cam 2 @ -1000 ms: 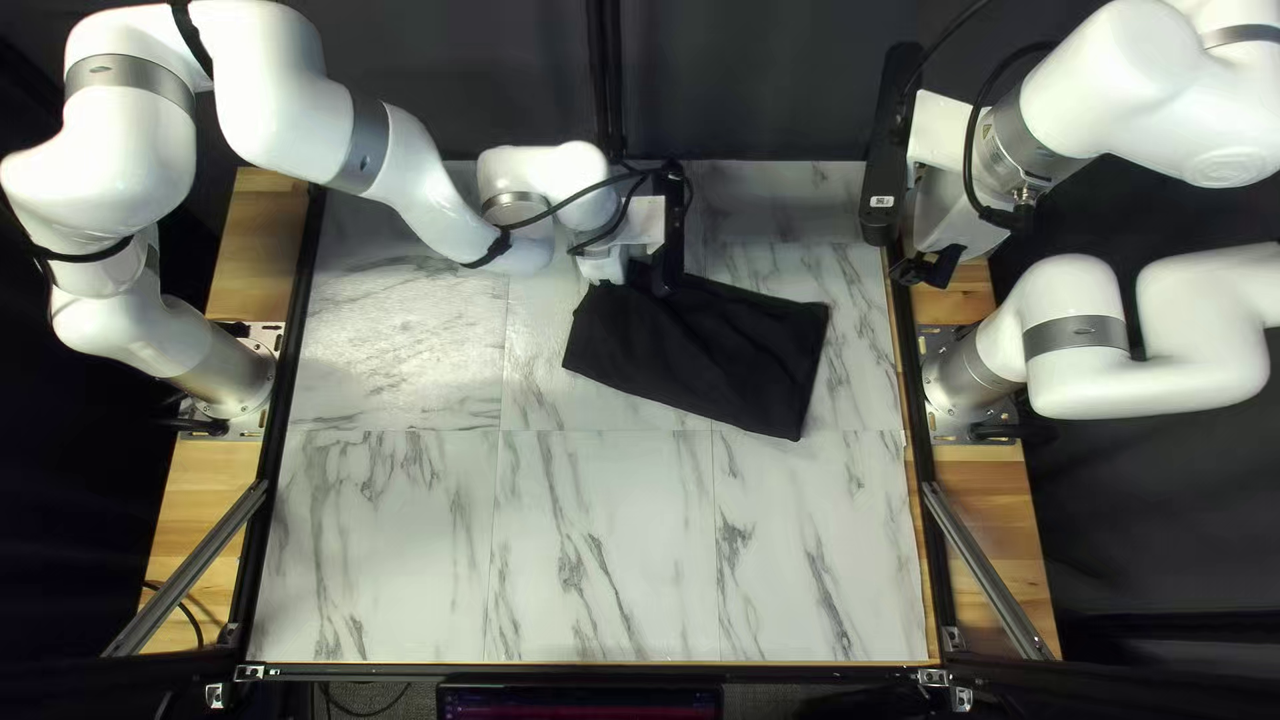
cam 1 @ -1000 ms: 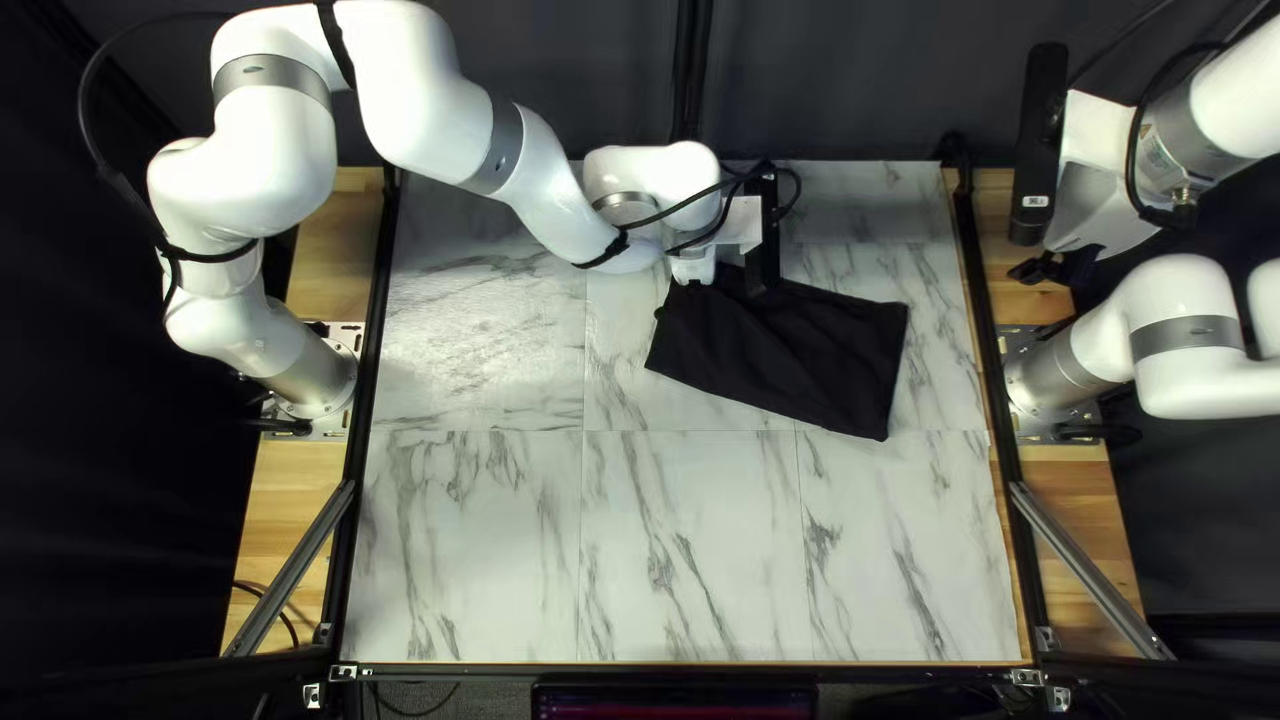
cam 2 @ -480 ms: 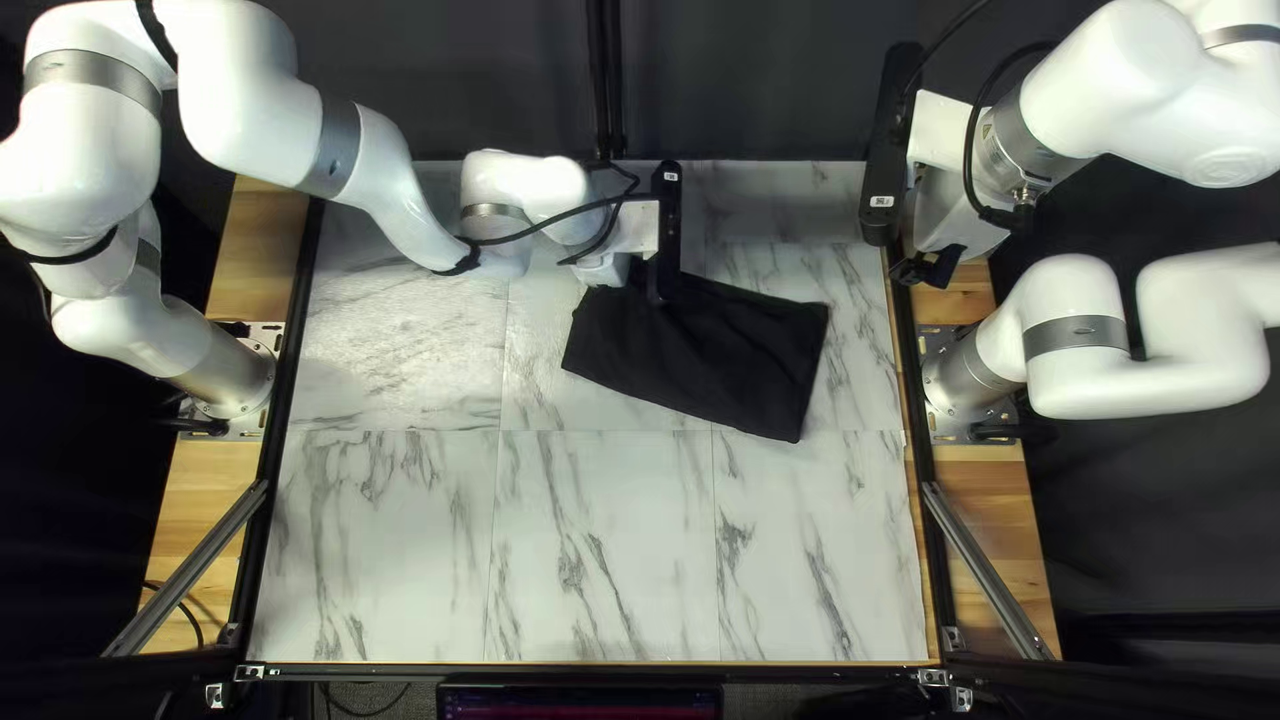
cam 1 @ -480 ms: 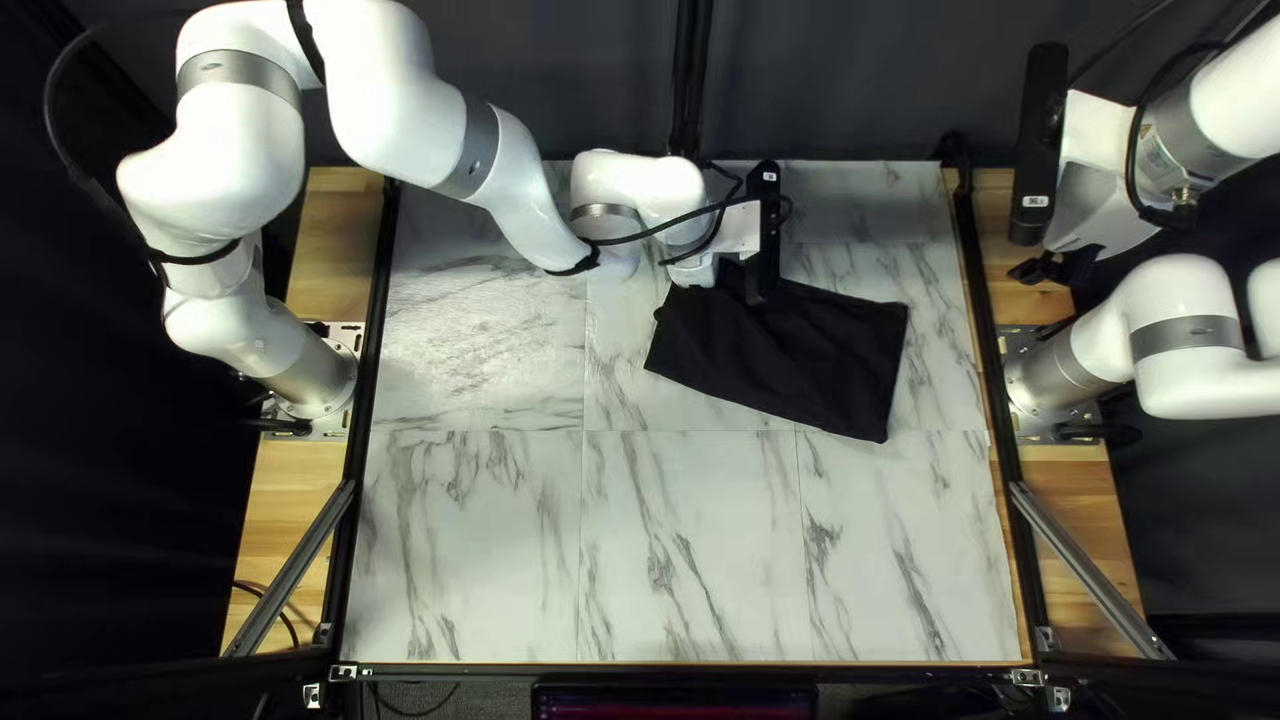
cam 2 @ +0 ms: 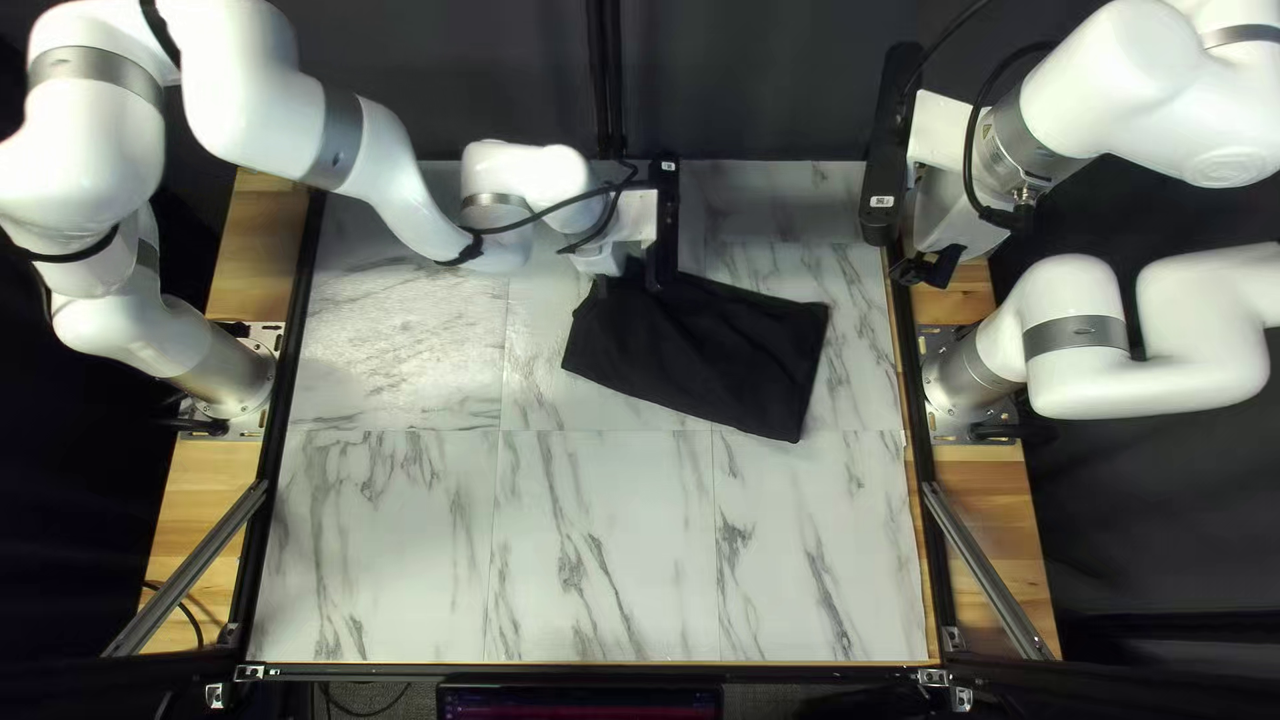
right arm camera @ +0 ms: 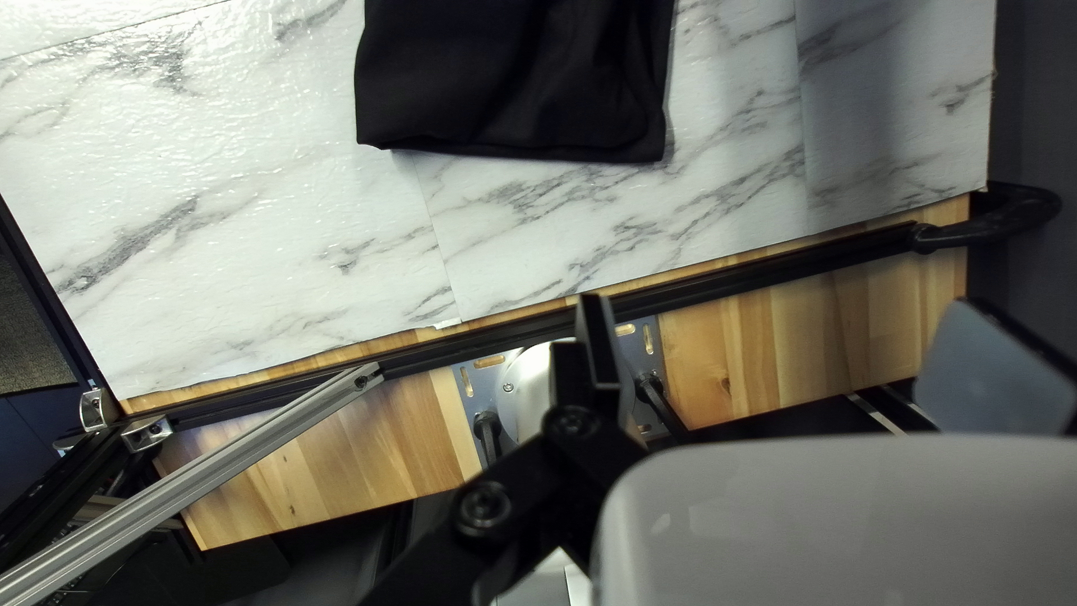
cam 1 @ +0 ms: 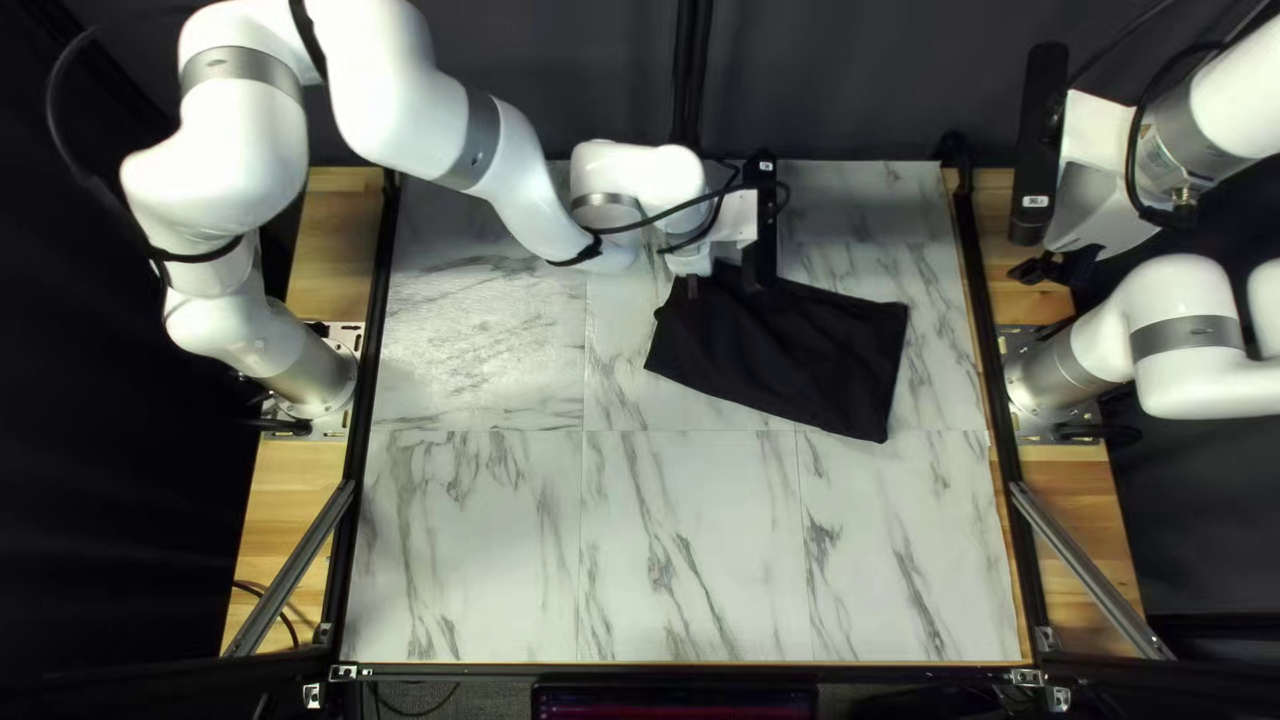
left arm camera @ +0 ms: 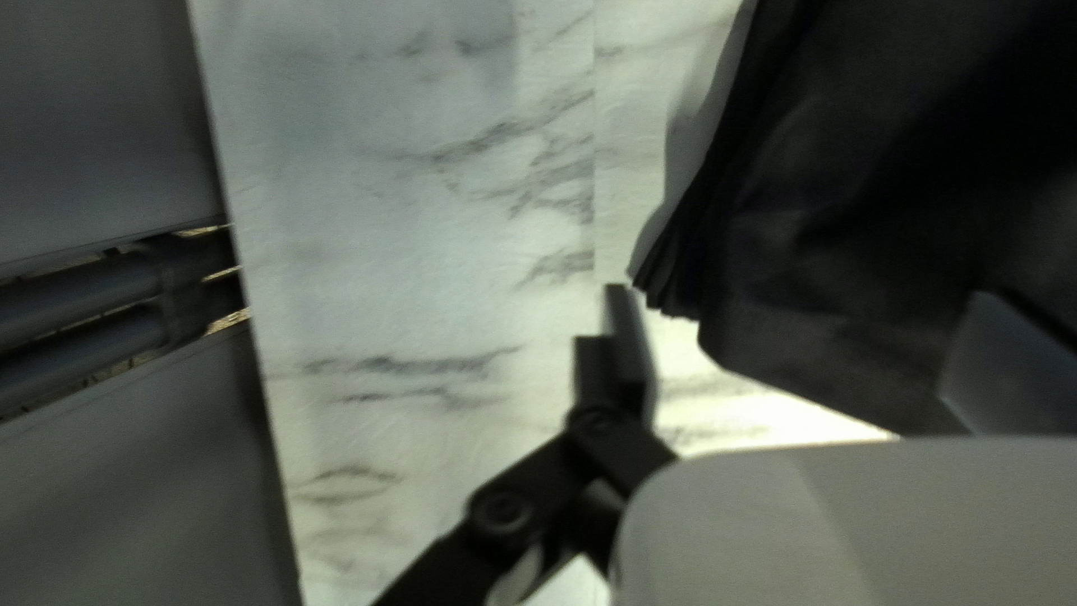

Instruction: Fold t-shirt

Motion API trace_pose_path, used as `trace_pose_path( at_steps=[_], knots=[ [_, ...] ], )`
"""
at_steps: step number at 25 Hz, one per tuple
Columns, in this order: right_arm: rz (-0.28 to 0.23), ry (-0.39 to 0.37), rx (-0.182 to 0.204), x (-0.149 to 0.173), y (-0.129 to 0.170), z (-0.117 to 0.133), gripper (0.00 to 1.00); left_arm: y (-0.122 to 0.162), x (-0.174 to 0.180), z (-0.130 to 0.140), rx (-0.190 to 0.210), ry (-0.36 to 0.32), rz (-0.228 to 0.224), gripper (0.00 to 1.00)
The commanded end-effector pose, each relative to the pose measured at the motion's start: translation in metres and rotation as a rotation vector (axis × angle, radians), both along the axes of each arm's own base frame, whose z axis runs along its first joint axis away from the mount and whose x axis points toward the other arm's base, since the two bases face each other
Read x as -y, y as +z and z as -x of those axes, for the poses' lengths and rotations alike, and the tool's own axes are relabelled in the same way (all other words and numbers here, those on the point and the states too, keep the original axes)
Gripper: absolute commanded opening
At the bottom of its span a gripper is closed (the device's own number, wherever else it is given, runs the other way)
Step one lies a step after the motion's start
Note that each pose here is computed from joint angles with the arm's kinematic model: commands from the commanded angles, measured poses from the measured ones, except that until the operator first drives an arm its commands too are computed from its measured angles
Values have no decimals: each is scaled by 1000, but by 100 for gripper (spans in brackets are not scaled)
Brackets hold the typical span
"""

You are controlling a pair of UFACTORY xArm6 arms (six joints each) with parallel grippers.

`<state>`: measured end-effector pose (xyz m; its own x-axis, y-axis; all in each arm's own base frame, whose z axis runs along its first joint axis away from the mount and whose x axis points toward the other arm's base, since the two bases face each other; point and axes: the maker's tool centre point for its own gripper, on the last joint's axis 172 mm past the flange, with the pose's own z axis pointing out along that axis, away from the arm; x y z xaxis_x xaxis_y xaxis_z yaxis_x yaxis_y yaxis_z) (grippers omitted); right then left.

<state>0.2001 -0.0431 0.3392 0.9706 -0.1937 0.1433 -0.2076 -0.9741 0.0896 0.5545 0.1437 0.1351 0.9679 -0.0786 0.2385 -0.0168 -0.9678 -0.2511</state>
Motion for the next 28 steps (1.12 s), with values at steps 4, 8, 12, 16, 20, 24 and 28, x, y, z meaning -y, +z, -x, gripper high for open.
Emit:
trace_pose_path(
  at_steps=[4, 8, 12, 16, 20, 24, 28],
  knots=[
    [0, 0, 0, 0, 0, 0, 100, 35, 75, 14, 29, -75, 37, 100],
    [0, 0, 0, 0, 0, 0, 100, 72, 82, 40, 29, -106, 55, 100],
    [0, 0, 0, 0, 0, 0, 100, 118, 76, 67, 34, -132, 49, 100],
    [0, 0, 0, 0, 0, 0, 100, 179, 72, 101, 50, -171, 51, 100],
    [0, 0, 0, 0, 0, 0, 100, 238, 85, 134, 81, -207, 50, 100],
    [0, 0, 0, 0, 0, 0, 100, 248, 88, 142, 89, -211, 49, 100],
    [0, 0, 0, 0, 0, 0, 100, 248, 88, 142, 89, -211, 49, 100]
  ],
)
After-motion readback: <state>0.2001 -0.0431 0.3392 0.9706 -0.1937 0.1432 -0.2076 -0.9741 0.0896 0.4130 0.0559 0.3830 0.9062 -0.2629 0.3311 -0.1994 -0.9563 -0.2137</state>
